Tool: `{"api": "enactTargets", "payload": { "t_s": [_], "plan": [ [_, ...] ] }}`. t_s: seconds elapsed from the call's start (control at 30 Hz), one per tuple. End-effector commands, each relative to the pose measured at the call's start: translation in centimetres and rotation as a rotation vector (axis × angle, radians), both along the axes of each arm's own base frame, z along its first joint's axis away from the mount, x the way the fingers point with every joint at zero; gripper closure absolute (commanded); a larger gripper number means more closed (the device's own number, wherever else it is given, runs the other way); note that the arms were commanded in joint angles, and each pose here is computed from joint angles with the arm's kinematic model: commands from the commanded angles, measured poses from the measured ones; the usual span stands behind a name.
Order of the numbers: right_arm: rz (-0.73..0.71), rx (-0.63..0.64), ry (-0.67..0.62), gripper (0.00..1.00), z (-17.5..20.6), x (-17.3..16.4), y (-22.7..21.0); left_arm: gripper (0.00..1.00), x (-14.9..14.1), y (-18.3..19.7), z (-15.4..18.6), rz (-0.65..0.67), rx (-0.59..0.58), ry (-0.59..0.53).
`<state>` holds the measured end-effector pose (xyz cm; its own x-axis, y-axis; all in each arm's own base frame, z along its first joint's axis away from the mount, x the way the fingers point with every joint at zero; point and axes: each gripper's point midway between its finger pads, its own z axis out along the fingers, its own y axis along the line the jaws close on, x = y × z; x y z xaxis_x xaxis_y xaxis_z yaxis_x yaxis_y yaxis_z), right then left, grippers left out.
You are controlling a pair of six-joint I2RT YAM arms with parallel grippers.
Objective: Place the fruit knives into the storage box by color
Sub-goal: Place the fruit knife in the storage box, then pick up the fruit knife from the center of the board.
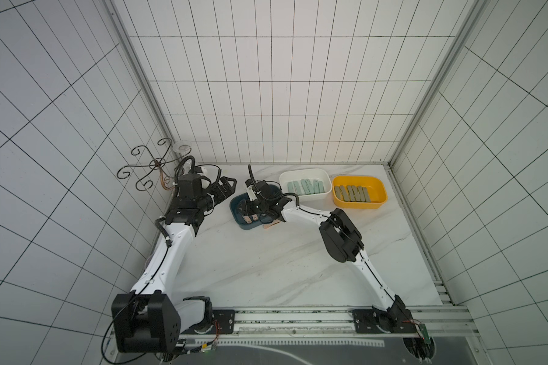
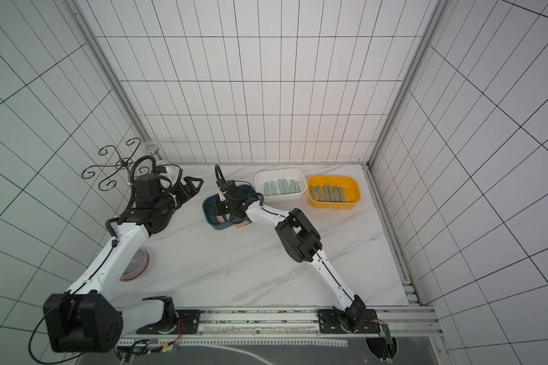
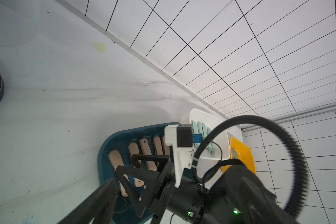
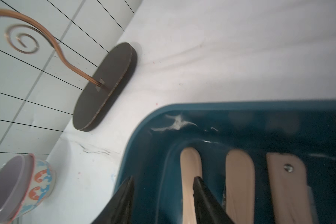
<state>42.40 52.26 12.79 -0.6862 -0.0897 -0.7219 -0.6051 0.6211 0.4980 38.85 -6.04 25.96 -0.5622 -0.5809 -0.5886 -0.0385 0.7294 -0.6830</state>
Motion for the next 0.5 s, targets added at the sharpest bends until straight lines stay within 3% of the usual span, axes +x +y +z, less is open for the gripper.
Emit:
{"api": "enactTargets", "payload": {
  "t_s": [0.0,0.23,0.47],
  "plan": [
    [0.01,0.089,-0.119,0.46,8.5,0.1,-1.7,0.03,-0.5,-0.4,2.0,-0.016,-0.001,-0.042],
    [-0.024,0.035,-0.165,0.33,9.8,-1.4,-8.1,0.03,-2.1,-1.9,1.4,-0.052,0.026,-0.024],
    [-0.069,-0.065,-0.162,0.28,6.1,-4.7,-15.9,0.03,-4.1,-3.2,0.0,-0.089,0.043,0.004]
  ]
}}
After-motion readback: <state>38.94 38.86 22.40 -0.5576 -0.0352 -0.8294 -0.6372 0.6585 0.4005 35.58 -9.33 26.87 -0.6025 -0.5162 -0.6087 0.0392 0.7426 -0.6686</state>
